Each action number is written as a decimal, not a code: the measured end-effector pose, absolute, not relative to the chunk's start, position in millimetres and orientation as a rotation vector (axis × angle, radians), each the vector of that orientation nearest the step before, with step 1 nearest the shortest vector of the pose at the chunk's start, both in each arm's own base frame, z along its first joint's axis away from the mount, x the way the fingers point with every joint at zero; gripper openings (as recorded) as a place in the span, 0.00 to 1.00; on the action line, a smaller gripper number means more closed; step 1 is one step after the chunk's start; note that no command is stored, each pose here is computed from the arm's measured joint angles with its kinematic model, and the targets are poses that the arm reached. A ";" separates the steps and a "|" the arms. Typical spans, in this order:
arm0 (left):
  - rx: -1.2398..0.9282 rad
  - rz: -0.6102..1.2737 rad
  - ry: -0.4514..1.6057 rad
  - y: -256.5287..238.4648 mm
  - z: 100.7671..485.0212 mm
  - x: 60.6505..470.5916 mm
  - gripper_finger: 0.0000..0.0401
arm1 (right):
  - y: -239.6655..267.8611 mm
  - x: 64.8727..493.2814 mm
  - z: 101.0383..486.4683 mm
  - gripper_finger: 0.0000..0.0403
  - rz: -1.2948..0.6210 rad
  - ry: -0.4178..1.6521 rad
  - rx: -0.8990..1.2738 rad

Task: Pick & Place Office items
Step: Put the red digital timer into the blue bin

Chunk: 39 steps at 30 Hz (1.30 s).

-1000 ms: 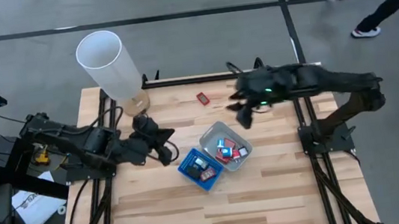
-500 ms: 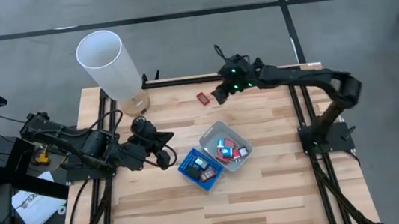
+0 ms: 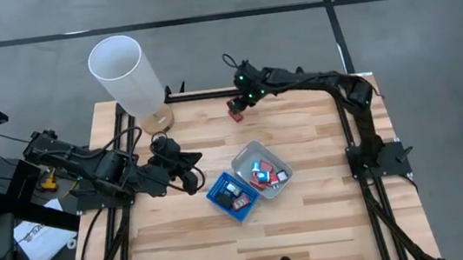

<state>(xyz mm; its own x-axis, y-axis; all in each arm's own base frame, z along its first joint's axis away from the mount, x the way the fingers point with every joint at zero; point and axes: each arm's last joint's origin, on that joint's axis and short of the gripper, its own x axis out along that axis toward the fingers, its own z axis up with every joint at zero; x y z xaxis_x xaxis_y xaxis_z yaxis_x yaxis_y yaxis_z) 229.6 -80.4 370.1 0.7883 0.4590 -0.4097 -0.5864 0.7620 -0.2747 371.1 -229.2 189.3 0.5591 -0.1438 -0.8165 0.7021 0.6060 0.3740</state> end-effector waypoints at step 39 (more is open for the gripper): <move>-0.443 0.565 0.273 -81.7 375.6 232.9 0.00 | -217.6 384.5 158.8 0.00 -0.538 0.975 0.781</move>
